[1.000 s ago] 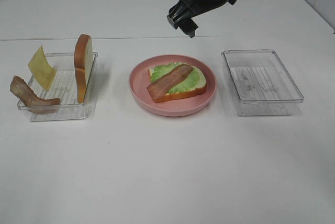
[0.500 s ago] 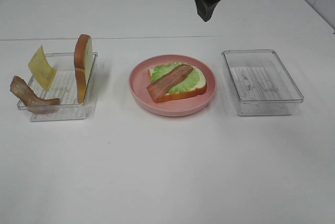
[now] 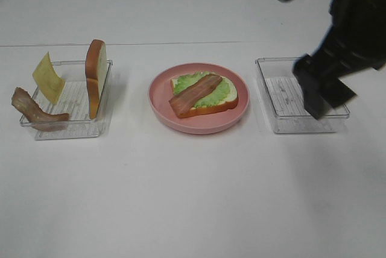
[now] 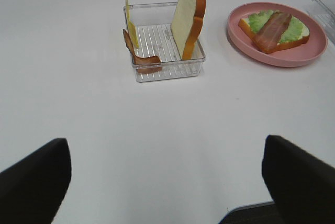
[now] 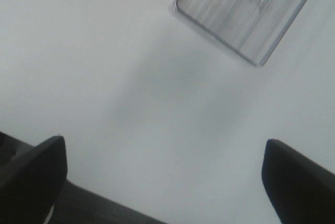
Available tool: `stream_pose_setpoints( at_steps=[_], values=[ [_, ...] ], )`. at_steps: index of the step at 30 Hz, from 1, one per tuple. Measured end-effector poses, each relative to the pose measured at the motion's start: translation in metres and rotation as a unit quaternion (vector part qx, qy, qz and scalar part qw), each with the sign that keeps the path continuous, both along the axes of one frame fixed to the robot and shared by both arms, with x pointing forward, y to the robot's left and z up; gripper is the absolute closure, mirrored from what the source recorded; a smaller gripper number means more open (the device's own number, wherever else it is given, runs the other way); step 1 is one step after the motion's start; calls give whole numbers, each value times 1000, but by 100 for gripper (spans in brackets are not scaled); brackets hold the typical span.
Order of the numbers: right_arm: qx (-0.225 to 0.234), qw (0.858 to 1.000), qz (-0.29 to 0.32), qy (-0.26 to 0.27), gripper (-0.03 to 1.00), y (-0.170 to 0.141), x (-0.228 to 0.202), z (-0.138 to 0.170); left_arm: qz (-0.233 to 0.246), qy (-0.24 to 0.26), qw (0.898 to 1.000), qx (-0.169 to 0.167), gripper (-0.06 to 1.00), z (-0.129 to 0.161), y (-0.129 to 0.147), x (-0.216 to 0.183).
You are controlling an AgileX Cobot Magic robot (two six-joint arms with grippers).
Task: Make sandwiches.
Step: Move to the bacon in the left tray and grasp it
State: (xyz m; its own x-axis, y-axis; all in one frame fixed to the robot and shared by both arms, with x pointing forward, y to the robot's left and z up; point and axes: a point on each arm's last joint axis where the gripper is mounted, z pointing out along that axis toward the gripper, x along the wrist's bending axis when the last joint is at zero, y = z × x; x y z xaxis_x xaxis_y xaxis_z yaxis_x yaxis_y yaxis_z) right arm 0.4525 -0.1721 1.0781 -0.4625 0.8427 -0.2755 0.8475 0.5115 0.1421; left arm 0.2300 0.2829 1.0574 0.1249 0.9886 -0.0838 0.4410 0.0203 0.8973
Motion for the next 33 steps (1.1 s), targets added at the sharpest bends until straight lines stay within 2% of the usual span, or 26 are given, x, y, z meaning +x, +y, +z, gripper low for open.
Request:
stream_pose_setpoints(
  at_steps=[5, 6, 7, 9, 10, 11, 15, 16, 17, 19, 20, 21, 23, 25, 33],
  values=[
    [12, 999, -34, -2, -2, -28, -29, -7, 0, 0, 1000, 0, 4, 0, 0, 0],
    [23, 998, -58, -3, -2, -44, -40, -12, 0, 0, 1000, 0, 4, 0, 0, 0],
    [23, 998, -58, -3, -2, -44, -40, -12, 0, 0, 1000, 0, 4, 0, 0, 0],
    [37, 993, -107, -16, -2, -71, -54, -13, 0, 0, 1000, 0, 4, 0, 0, 0],
    [37, 993, -107, -16, -2, -71, -54, -13, 0, 0, 1000, 0, 4, 0, 0, 0],
    [47, 988, -141, -35, -2, -90, -67, -12, 0, 0, 1000, 0, 4, 0, 0, 0],
    [65, 979, -180, -73, -2, -110, -91, -7, 0, 0, 1000, 0, 4, 0, 0, 0],
    [80, 971, -200, -108, -2, -121, -110, -4, 0, 0, 1000, 0, 4, 0, 0, 0],
    [80, 971, -200, -108, -2, -121, -110, -4, 0, 0, 1000, 0, 4, 0, 0, 0],
    [104, 959, -212, -160, -2, -131, -136, -1, 0, 0, 1000, 0, 4, 0, 0, 0],
    [104, 959, -212, -160, -2, -131, -136, -1, 0, 0, 1000, 0, 4, 0, 0, 0],
    [118, 951, -213, -191, -2, -136, -154, -2, 0, 0, 1000, 0, 4, 0, 0, 0],
    [123, 949, -212, -200, -2, -137, -160, -5, 0, 0, 1000, 0, 4, 0, 0, 0],
    [140, 939, -209, -236, -2, -143, -182, -16, 0, 0, 1000, 0, 4, 0, 0, 0],
    [145, 929, -219, -262, -2, -148, -204, -34, 0, 0, 1000, 0, 4, 0, 0, 0]
  ],
)
